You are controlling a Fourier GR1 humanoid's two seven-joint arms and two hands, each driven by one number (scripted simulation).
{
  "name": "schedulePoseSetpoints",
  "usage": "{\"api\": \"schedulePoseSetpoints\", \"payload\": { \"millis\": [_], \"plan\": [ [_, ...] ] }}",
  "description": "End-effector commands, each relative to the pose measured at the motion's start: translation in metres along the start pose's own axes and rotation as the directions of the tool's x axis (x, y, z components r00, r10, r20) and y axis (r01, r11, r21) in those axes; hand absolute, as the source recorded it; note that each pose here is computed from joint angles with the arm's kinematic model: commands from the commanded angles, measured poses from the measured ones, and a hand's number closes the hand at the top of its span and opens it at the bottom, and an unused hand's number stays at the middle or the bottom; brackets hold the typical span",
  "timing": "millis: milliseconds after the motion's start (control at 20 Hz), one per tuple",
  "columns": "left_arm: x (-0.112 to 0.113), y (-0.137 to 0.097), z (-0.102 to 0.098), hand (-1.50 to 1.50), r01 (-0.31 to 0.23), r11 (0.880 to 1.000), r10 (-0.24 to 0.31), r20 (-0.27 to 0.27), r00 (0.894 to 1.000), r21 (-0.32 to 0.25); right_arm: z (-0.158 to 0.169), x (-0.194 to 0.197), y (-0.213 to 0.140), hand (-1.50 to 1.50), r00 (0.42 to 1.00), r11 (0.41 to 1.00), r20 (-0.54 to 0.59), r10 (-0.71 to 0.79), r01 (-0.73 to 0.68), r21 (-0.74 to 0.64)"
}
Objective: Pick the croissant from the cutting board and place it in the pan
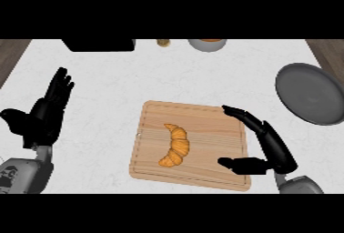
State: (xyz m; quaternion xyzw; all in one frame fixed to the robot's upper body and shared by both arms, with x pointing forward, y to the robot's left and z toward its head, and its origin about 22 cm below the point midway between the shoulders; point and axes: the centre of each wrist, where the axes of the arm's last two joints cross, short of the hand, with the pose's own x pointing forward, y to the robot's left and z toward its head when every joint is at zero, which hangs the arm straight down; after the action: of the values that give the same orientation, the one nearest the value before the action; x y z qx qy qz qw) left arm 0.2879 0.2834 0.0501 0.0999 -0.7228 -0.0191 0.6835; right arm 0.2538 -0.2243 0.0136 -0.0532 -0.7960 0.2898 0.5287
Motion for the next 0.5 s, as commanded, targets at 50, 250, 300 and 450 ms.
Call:
{"api": "schedulePoseSetpoints", "payload": {
  "millis": [50, 250, 300, 450],
  "plan": [
    [-0.007, -0.014, -0.003, 0.00, -0.020, 1.000, 0.020, -0.027, 0.999, -0.008, -0.011, 0.044, -0.067, -1.50, 0.982, 0.972, -0.002, 0.188, -0.185, 0.146],
    [-0.005, -0.020, 0.006, 0.00, -0.007, 1.000, 0.007, 0.012, 1.000, -0.017, -0.036, 0.082, -0.078, -1.50, 0.928, 0.905, -0.067, 0.366, -0.338, 0.257],
    [0.000, -0.002, -0.008, 0.00, 0.003, 1.000, -0.003, -0.007, 1.000, 0.001, -0.033, 0.106, -0.079, -1.50, 0.922, 0.891, -0.053, 0.383, -0.353, 0.286],
    [0.003, -0.013, 0.001, 0.00, 0.001, 0.999, -0.001, -0.010, 1.000, -0.032, -0.043, 0.142, -0.081, -1.50, 0.925, 0.895, -0.070, 0.374, -0.340, 0.289]
  ]
}}
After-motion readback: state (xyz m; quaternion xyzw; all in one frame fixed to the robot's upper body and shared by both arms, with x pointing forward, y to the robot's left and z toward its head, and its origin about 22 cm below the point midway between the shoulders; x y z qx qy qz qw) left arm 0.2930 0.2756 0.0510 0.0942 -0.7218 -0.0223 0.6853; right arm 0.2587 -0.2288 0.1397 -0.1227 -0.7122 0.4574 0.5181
